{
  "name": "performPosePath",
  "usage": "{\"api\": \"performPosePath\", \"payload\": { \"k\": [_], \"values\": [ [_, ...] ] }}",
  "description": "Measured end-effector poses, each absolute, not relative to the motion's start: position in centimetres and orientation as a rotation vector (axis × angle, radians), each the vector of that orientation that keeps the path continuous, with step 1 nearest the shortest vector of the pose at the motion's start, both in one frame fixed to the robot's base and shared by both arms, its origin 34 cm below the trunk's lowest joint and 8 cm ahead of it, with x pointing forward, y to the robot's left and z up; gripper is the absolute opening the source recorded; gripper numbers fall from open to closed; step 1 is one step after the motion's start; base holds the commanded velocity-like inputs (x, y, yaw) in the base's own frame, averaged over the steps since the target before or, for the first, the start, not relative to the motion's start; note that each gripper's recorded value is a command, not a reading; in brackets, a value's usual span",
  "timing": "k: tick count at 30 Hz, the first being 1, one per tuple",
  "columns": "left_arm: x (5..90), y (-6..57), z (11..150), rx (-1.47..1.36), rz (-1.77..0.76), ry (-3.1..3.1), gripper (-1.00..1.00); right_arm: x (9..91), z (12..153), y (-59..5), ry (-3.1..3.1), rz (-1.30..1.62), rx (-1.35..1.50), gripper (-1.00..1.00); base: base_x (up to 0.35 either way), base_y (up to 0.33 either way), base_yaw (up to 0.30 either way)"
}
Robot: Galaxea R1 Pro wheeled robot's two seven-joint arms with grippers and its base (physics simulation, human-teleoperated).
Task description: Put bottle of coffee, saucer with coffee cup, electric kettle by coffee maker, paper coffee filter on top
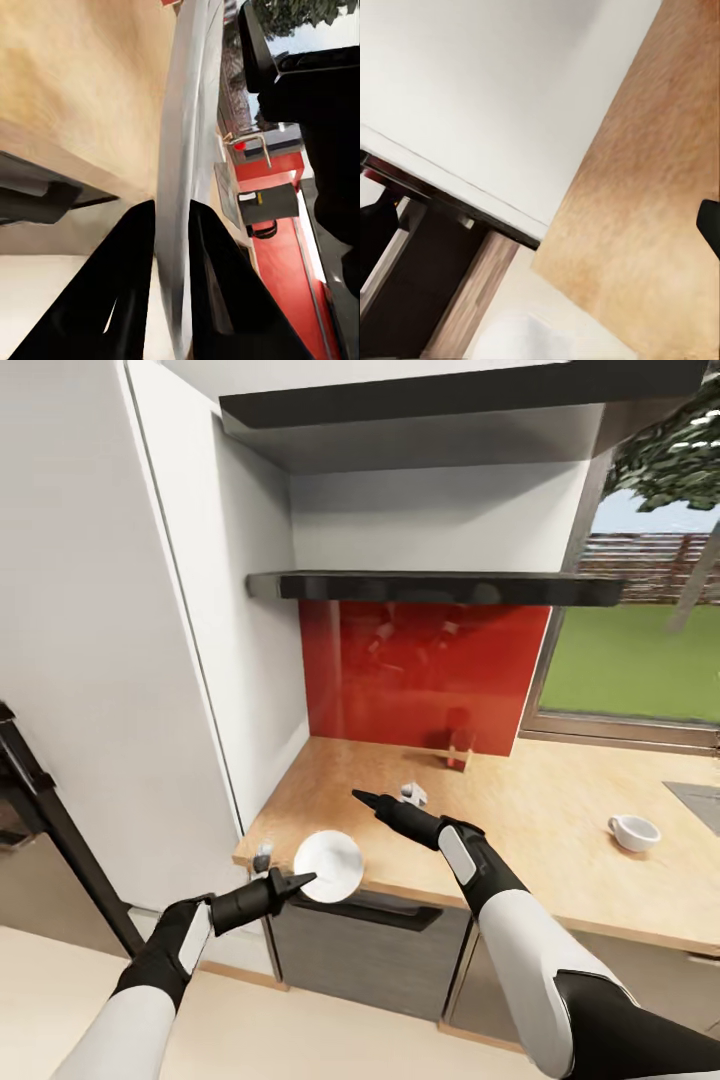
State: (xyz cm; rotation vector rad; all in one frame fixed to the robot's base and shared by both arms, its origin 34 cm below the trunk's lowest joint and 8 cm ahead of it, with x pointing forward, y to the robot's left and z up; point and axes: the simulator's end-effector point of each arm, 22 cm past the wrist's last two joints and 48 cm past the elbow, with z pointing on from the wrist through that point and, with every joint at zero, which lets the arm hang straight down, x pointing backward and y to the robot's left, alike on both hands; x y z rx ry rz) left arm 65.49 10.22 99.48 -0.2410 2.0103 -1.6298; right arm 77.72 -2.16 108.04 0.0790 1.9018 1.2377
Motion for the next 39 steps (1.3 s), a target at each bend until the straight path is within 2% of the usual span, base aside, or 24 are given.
{"api": "performPosePath", "payload": {
  "k": [11,15,16,20,29,32,39],
  "values": [
    [60.7,17.5,94.2,-0.298,-1.556,2.114,-1.00,76.6,108.0,-1.1,1.892,1.306,0.049,1.00,-0.287,0.000,0.000],
    [59.4,19.5,92.7,-0.326,-1.523,2.152,-1.00,75.8,106.2,-0.6,1.936,1.324,0.064,1.00,-0.051,0.000,0.000],
    [57.8,22.6,91.1,-0.362,-1.464,2.198,-1.00,73.2,103.9,1.3,1.996,1.418,0.041,1.00,-0.002,0.000,0.000],
    [56.4,26.9,90.0,-0.401,-1.388,2.240,-1.00,69.4,101.7,3.9,2.074,1.499,-0.087,1.00,0.000,0.000,0.000],
    [53.0,33.0,89.8,-0.424,-1.347,2.266,-1.00,63.8,95.2,4.6,2.278,1.540,-0.080,1.00,0.000,0.000,0.000],
    [52.4,34.0,90.3,-0.415,-1.352,2.260,-1.00,60.5,91.3,4.1,2.420,1.468,-0.184,1.00,0.000,0.000,0.000],
    [52.1,33.7,90.3,-0.404,-1.366,2.264,-1.00,54.0,77.7,-7.2,2.794,0.957,-0.052,1.00,0.000,0.000,0.000]
  ]
}}
